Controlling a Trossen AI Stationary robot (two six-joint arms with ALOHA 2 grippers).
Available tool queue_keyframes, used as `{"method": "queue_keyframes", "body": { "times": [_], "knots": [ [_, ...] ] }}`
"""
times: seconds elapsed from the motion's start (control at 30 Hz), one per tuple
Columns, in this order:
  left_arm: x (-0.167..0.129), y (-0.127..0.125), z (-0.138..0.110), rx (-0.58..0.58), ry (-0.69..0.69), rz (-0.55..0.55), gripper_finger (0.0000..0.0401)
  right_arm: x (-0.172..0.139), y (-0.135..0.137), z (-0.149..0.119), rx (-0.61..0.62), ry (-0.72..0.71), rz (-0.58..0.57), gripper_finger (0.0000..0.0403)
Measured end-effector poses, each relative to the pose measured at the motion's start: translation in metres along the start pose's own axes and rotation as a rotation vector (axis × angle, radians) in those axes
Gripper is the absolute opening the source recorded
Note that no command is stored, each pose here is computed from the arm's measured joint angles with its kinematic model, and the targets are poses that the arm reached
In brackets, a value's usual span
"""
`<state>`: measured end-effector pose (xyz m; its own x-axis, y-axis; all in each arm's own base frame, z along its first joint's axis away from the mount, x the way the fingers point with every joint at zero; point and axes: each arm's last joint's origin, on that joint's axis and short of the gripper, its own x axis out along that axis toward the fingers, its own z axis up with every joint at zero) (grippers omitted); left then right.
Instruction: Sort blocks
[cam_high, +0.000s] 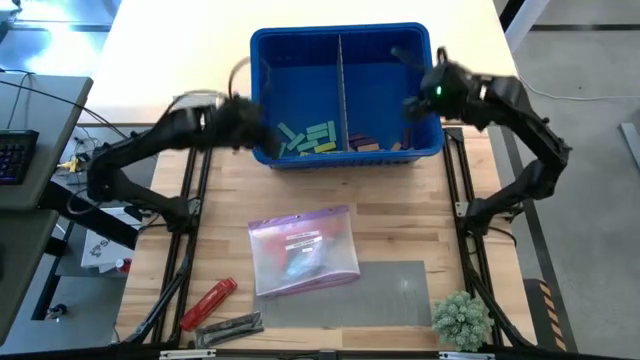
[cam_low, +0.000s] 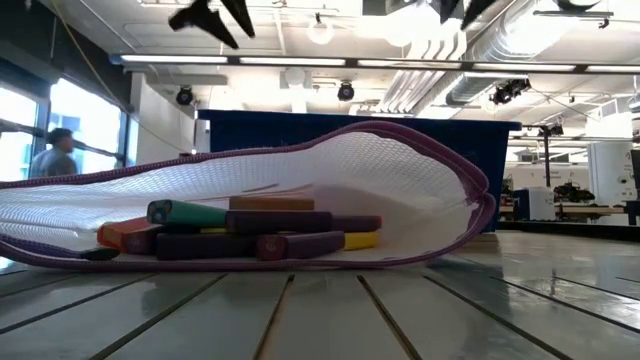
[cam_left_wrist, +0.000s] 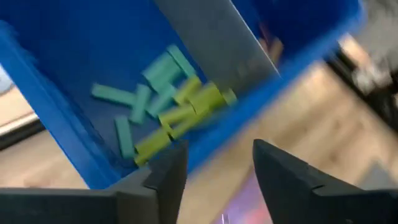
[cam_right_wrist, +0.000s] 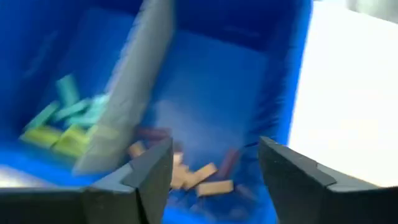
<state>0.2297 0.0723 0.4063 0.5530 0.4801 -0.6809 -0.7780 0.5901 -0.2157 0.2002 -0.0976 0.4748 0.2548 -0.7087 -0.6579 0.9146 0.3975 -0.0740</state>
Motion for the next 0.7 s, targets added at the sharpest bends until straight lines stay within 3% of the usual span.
{"method": "queue_keyframes", "body": {
  "times": [0.13,0.3,0.47,0.7],
  "knots": [
    [0.02,0.031,0.031,-0.126,-0.076,0.043,0.0203,0.027,-0.032,0.02,0.103,0.002,-0.115,0.0237],
    [0.041,0.076,0.056,-0.288,-0.125,0.154,0.0239,0.069,-0.07,0.042,0.176,0.045,-0.159,0.024],
    [0.071,0.111,0.072,-0.393,-0.116,0.183,0.025,0.125,-0.097,0.057,0.195,0.106,-0.127,0.0241],
    [0.11,0.145,0.082,-0.487,-0.089,0.207,0.0251,0.197,-0.124,0.059,0.181,0.212,-0.202,0.0241]
  ]
}}
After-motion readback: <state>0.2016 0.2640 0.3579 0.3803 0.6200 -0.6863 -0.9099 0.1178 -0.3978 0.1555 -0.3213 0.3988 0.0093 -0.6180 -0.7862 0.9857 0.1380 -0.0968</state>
